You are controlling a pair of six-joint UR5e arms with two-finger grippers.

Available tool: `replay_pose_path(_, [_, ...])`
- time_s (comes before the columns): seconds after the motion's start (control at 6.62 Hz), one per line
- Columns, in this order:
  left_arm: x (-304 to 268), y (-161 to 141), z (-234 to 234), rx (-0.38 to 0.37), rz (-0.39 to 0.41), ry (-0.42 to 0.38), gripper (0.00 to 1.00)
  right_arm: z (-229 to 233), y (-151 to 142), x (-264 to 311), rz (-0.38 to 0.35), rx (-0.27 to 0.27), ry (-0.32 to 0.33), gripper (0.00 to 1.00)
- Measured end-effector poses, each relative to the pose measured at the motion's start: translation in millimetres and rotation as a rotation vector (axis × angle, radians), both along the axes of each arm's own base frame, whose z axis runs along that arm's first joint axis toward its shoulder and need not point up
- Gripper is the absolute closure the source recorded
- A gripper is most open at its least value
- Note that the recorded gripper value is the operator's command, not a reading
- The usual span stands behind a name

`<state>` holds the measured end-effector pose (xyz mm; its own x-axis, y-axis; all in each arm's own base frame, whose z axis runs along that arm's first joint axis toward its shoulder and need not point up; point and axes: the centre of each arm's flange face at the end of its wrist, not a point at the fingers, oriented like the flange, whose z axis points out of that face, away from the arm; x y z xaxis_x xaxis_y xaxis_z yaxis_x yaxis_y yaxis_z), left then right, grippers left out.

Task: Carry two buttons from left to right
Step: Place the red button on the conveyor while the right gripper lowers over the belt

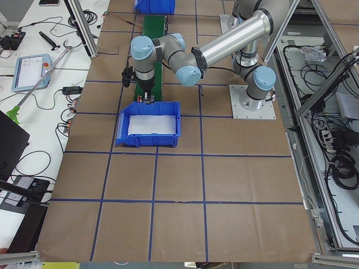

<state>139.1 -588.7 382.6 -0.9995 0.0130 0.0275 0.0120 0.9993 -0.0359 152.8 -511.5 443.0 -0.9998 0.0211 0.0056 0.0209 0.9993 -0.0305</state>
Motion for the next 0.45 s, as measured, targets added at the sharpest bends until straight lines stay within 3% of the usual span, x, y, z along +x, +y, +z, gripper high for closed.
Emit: replay_pose_path(0.45, [-137, -13, -5, 0.013, 0.019, 0.005, 1.00, -26, -18, 4, -0.003, -0.027, -0.034, 0.00])
